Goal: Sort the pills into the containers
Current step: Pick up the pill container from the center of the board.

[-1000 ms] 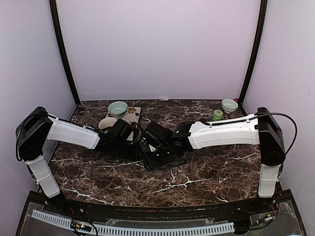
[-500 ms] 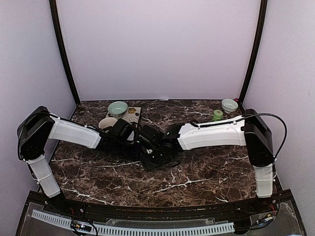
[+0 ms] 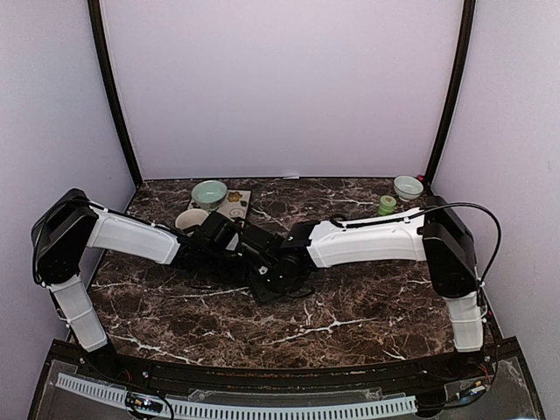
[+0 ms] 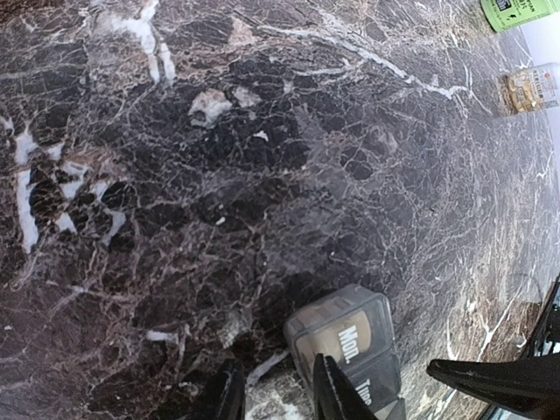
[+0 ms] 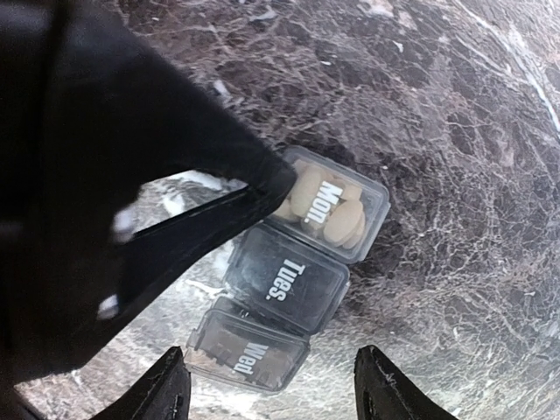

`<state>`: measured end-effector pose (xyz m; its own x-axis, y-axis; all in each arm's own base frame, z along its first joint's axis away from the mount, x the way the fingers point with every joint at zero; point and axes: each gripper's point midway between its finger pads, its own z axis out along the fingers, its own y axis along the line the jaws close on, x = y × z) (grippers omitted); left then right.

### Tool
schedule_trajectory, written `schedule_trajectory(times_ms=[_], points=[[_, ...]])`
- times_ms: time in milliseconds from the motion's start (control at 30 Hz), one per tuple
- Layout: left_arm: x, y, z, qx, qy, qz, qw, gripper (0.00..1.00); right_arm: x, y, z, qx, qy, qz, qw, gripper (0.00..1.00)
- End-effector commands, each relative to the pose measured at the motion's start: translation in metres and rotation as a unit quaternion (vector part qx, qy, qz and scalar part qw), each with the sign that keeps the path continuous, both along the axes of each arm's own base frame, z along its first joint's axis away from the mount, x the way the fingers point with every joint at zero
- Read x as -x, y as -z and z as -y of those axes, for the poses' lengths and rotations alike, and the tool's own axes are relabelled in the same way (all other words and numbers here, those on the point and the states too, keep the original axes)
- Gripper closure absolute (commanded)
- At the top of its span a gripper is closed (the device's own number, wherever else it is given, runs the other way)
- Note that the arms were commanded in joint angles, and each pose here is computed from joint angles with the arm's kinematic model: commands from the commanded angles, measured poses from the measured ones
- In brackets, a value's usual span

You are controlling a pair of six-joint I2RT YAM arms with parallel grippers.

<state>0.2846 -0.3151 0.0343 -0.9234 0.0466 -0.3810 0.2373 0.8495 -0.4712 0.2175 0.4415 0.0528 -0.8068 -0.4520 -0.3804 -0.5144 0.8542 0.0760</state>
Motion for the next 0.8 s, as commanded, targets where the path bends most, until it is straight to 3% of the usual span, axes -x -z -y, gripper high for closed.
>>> schedule_trajectory(times_ms=[0,267,767], points=[[0.005,-0.001,0.002,0.002,0.016,-0.003,1.000,0.69,-0.006,0.003,0.004,0.014,0.022,0.019,0.999,0.36],[0.006,0.000,0.002,0.002,0.017,-0.004,1.000,0.69,-0.012,-0.001,0.013,0.017,0.043,0.041,0.998,0.45],[0.003,-0.002,0.004,0.003,0.014,-0.002,1.000,0.70,-0.019,-0.023,0.022,0.005,0.053,0.071,0.996,0.51]])
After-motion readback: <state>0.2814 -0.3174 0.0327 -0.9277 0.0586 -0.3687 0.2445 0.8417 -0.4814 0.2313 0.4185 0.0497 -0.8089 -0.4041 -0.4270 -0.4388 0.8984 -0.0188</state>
